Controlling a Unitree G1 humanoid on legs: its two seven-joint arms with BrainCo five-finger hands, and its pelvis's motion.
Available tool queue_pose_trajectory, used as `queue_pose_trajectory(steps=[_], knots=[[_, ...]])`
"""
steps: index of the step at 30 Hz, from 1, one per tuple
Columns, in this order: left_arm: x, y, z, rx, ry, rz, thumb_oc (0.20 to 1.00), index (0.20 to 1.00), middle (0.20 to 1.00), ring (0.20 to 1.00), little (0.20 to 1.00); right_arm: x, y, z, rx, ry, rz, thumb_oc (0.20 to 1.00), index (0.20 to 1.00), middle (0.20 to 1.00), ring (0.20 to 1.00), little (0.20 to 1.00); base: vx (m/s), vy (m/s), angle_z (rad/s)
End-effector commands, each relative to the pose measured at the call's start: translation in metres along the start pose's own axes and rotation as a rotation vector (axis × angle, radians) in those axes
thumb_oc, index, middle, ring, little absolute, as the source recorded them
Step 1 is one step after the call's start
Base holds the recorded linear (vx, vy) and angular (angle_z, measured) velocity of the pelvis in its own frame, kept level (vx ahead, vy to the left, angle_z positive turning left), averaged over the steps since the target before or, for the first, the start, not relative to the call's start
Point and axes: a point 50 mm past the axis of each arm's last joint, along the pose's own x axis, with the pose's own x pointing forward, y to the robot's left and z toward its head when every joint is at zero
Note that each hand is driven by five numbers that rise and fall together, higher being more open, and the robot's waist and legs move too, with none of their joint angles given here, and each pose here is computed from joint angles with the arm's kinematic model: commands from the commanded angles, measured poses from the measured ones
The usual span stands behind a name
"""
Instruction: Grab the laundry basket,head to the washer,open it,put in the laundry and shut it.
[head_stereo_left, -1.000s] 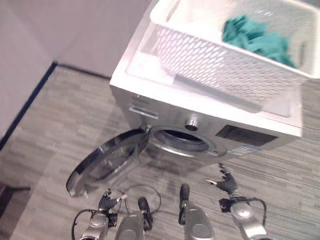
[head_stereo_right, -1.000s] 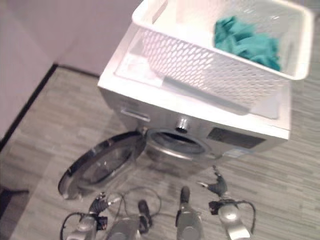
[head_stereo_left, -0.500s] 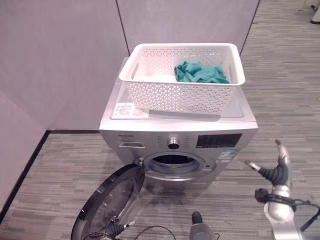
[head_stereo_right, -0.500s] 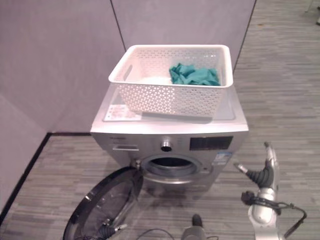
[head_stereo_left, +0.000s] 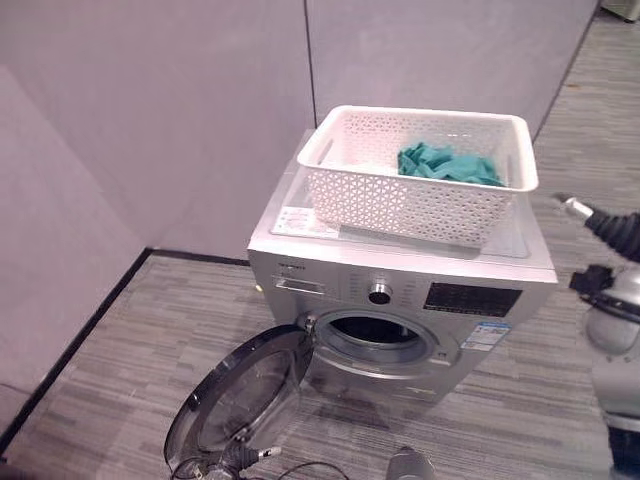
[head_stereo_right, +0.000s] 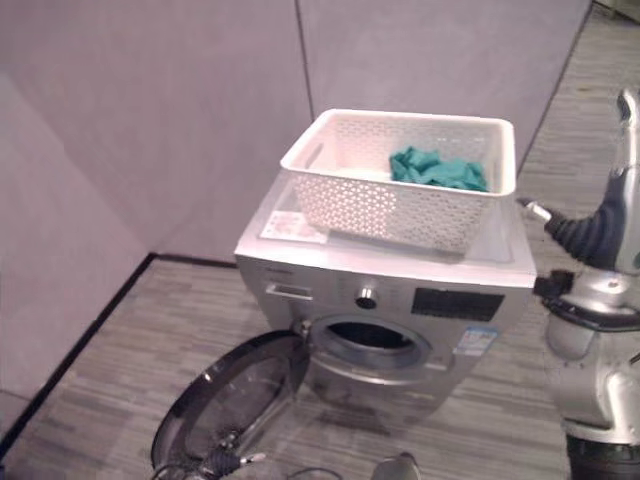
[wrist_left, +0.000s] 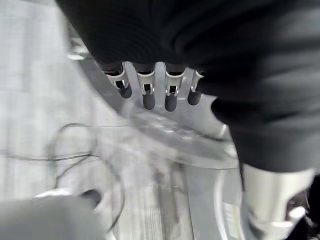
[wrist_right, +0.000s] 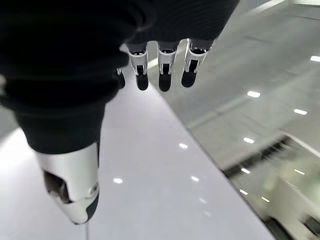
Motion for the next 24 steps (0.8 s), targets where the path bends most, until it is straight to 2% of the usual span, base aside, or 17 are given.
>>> queue_pose_trajectory(steps=[1, 8, 10, 12, 15, 17, 18, 20, 21, 24], knots=[[0.007, 0.019, 0.028, 0.001, -0.068, 0.056, 1.0, 1.0, 1.0, 1.0, 1.0, 0.025, -0.012, -0.015, -0.027, 0.007, -0.002, 1.0, 1.0, 1.0, 1.0, 1.0, 0.08, -0.133, 0.51], [0.006, 0.04, 0.016, -0.04, -0.002, 0.114, 1.0, 1.0, 1.0, 1.0, 1.0, 0.021, -0.009, -0.029, 0.027, 0.021, 0.271, 1.0, 1.0, 1.0, 1.0, 1.0, 0.12, -0.17, 0.78], [0.006, 0.04, 0.016, -0.041, -0.002, 0.114, 1.0, 1.0, 1.0, 1.0, 1.0, 0.021, -0.009, -0.029, 0.027, 0.02, 0.271, 1.0, 1.0, 1.0, 1.0, 1.0, 0.09, -0.102, 0.3], [0.003, 0.043, 0.004, -0.056, 0.034, 0.11, 1.0, 1.0, 1.0, 1.0, 1.0, 0.026, -0.007, -0.032, 0.049, 0.003, 0.405, 1.0, 1.0, 1.0, 1.0, 1.0, 0.17, -0.223, 0.15], [0.002, 0.042, -0.002, -0.065, 0.054, 0.087, 1.0, 1.0, 1.0, 1.0, 1.0, 0.039, -0.005, -0.031, 0.099, -0.012, 0.503, 1.0, 1.0, 1.0, 1.0, 1.0, 0.08, -0.127, 0.2], [0.002, 0.036, -0.006, -0.068, 0.068, 0.055, 1.0, 1.0, 1.0, 1.0, 1.0, 0.05, 0.007, -0.029, 0.203, 0.006, 0.618, 1.0, 1.0, 1.0, 1.0, 1.0, 0.09, -0.137, 0.08], [0.002, 0.033, -0.006, -0.064, 0.066, 0.028, 1.0, 1.0, 1.0, 1.0, 1.0, 0.063, 0.013, -0.031, 0.195, 0.015, 0.694, 1.0, 1.0, 1.0, 1.0, 1.0, 0.05, -0.083, -0.01], [0.002, 0.032, -0.007, -0.071, 0.067, 0.029, 1.0, 1.0, 1.0, 1.0, 1.0, 0.065, 0.016, -0.03, 0.198, 0.008, 0.696, 1.0, 1.0, 1.0, 1.0, 1.0, 0.02, -0.043, 0.03], [0.002, 0.031, -0.007, -0.067, 0.067, 0.003, 1.0, 1.0, 1.0, 1.0, 1.0, 0.078, 0.021, -0.034, 0.149, 0.022, 0.793, 1.0, 1.0, 1.0, 1.0, 1.0, 0.02, -0.051, 0.1], [0.001, 0.03, -0.008, -0.059, 0.07, -0.022, 1.0, 1.0, 1.0, 1.0, 1.0, 0.09, 0.025, -0.04, 0.098, 0.056, 0.863, 1.0, 1.0, 1.0, 1.0, 1.0, 0.02, -0.042, 0.03]])
